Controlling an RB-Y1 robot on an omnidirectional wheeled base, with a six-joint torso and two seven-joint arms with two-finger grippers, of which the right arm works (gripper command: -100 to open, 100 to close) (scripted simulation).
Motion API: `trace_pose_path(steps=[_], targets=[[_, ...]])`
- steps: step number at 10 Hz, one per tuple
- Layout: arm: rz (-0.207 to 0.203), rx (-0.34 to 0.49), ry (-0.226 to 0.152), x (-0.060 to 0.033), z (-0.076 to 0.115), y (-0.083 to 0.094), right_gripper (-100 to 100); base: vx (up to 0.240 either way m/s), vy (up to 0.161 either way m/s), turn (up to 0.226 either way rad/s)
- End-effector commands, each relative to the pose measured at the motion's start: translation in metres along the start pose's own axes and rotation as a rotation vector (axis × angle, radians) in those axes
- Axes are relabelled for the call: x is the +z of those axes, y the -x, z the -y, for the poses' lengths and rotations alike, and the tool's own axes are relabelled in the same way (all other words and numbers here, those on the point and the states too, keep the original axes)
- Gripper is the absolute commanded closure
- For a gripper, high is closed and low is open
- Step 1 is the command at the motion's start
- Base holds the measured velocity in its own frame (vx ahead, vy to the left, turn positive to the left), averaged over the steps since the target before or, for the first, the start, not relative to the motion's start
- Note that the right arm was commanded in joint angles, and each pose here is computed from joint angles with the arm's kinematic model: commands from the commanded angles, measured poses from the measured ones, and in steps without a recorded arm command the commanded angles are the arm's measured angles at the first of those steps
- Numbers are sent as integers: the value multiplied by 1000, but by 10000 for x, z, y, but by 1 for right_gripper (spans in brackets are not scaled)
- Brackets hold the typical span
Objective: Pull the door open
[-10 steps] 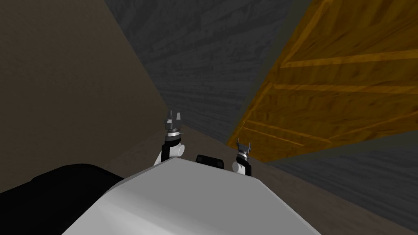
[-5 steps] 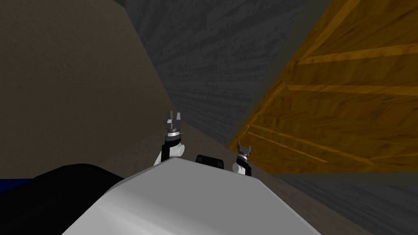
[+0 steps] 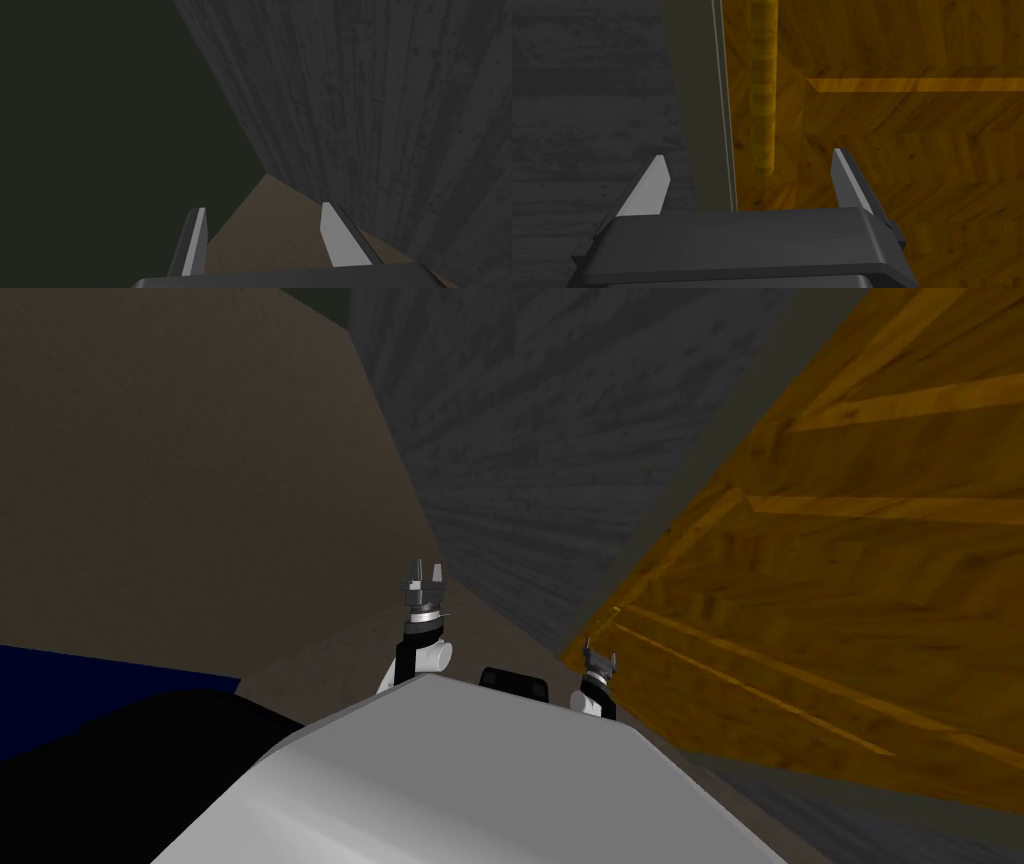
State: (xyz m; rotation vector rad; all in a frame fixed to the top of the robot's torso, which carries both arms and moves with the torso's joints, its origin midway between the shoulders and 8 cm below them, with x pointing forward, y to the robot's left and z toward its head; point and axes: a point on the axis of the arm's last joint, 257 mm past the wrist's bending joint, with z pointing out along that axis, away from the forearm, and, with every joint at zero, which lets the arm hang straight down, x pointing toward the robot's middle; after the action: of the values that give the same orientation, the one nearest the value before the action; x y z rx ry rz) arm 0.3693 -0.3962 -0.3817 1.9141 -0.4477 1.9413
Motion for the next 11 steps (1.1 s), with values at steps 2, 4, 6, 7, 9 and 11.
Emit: trace_pose_path(steps=[2,4,6,7,9,11], targets=[[12,18,13,-16,-47,61,-100,44,-93,156],[14,22,20,-5,-256,102,-100,153,-25,32],[16,23,26,7,-461,130,-100,182,20,29],[17,23,28,11,-537,138,-100,116,6,23],[18,23,33,20,-694,150,-100,86,-3,24],[18,23,38,29,-849,156,-100,88,-11,20]])
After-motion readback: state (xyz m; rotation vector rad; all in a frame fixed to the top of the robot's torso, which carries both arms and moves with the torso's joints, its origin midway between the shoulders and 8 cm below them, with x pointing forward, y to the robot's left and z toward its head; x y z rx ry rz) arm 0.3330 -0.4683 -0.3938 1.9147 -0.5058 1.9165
